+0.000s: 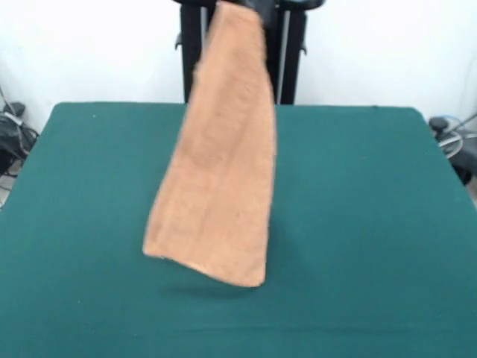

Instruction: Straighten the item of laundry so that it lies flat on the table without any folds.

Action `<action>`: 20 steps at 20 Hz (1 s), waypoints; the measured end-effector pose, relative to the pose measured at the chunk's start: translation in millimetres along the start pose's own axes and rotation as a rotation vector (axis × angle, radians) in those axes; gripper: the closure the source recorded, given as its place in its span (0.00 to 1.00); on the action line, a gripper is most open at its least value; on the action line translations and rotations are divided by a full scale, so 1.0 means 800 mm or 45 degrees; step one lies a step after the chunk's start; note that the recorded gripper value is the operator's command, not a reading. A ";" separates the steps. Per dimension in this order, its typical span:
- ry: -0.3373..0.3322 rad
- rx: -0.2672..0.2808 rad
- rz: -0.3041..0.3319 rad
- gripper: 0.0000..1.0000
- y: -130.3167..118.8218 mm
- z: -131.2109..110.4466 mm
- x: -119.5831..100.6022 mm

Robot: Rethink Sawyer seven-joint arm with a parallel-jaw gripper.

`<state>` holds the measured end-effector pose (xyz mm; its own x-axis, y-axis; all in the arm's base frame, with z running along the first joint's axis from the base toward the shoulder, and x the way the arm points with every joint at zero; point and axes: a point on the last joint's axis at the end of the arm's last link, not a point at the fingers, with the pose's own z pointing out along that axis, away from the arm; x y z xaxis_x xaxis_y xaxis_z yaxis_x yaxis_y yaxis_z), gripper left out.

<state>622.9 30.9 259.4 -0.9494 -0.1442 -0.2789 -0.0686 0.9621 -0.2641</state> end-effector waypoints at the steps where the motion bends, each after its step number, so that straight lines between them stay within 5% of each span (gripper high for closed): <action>1: -0.017 -0.002 -0.001 1.00 0.014 0.007 0.001; 5: -0.109 -0.035 0.076 1.00 0.086 0.045 0.009; 6: -0.131 -0.060 0.147 0.00 0.112 0.063 0.016; 12: -0.117 -0.082 0.277 0.00 0.138 0.095 0.040; 20: -0.023 -0.064 0.318 0.00 0.143 0.114 0.083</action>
<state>579.7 110.1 126.3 -0.9333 0.0956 -0.3462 0.1518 0.9786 -0.1389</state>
